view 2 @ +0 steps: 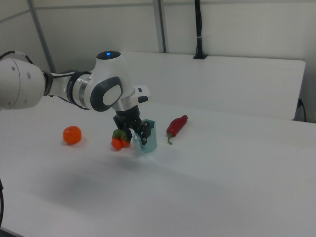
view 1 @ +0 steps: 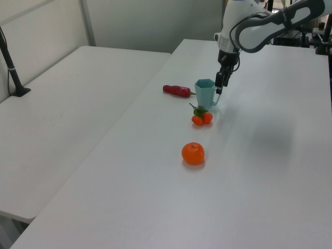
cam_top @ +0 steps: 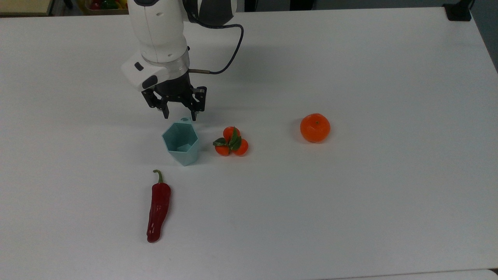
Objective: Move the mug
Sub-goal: 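Close the gripper on the mug's rim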
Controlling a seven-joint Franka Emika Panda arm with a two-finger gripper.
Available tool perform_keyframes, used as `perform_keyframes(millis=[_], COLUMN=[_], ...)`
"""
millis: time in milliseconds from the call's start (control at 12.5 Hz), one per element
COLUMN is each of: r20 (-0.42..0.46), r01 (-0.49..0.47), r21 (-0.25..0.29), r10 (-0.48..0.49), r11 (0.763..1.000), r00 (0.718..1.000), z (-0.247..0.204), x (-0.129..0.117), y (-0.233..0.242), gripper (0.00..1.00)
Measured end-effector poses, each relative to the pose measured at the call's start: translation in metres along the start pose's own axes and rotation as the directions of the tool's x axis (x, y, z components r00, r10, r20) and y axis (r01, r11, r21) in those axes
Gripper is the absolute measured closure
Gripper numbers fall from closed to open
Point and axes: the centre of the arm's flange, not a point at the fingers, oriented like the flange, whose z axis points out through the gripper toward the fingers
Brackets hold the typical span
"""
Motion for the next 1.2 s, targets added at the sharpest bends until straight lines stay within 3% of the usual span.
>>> perform_keyframes(millis=[721, 881, 961, 1201], r20=[-0.013, -0.021, -0.024, -0.024], r01=[0.036, 0.045, 0.047, 0.048], r21=[-0.001, -0.011, -0.014, -0.016], r10=[-0.036, -0.045, -0.047, -0.049], r11=[0.999, 0.999, 0.999, 0.999], r00=[0.999, 0.999, 0.999, 0.999], z=[0.019, 0.021, 0.022, 0.022], x=[0.003, 0.004, 0.005, 0.005], y=[-0.018, -0.018, -0.018, -0.018], gripper=[0.31, 0.36, 0.44, 0.55])
